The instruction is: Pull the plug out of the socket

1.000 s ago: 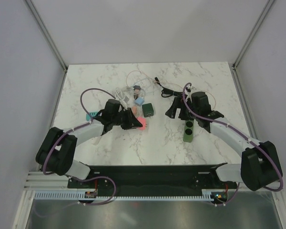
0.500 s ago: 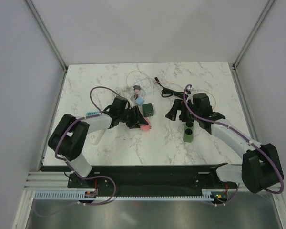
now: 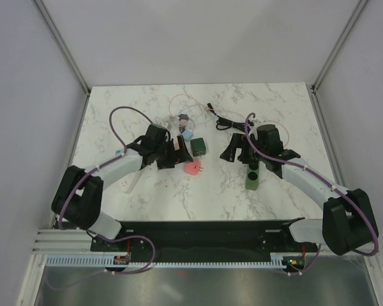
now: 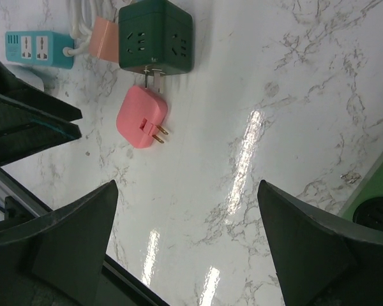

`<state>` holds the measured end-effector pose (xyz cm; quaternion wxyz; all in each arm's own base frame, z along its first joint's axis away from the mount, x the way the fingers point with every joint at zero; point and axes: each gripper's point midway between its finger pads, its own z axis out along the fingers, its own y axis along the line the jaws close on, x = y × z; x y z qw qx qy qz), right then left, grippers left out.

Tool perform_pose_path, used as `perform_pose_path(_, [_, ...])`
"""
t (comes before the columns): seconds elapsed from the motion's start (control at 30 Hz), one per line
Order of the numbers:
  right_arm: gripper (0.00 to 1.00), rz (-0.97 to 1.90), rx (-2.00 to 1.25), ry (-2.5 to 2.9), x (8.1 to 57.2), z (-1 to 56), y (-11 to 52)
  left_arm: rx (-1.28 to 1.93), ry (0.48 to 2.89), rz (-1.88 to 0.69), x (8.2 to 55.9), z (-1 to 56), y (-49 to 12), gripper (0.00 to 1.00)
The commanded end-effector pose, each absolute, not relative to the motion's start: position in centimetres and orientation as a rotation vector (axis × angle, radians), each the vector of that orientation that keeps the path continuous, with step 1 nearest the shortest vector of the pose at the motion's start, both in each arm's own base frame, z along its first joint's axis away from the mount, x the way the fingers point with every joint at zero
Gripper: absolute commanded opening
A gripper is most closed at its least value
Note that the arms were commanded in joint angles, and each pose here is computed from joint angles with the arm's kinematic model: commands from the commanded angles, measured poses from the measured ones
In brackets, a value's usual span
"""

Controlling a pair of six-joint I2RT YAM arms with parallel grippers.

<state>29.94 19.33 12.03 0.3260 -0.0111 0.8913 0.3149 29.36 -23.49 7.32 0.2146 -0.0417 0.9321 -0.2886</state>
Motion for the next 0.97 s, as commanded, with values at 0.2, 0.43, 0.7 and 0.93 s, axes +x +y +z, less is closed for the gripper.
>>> perform_pose_path(0.2, [0.98,0.824,0.057,2.364,30.2,10.4,19.2,-0.025,2.384,-0.615,28.6,14.5,-19.3,1.0])
perform_pose_path(0.43, [0.98,0.715,0.187,2.366,29.6,9.3,17.9,-0.07,2.404,-0.786,24.7,13.5,-20.0,1.0])
perform_pose_path(0.7, [0.98,0.745,0.189,2.368,26.3,8.8,19.9,-0.091,2.377,-0.994,20.2,12.1,-20.3,1.0])
perform_pose_path(0.93, [0.98,0.925,0.245,2.347,22.7,5.8,20.2,-0.068,2.268,-1.231,16.5,11.9,-20.8,1.0])
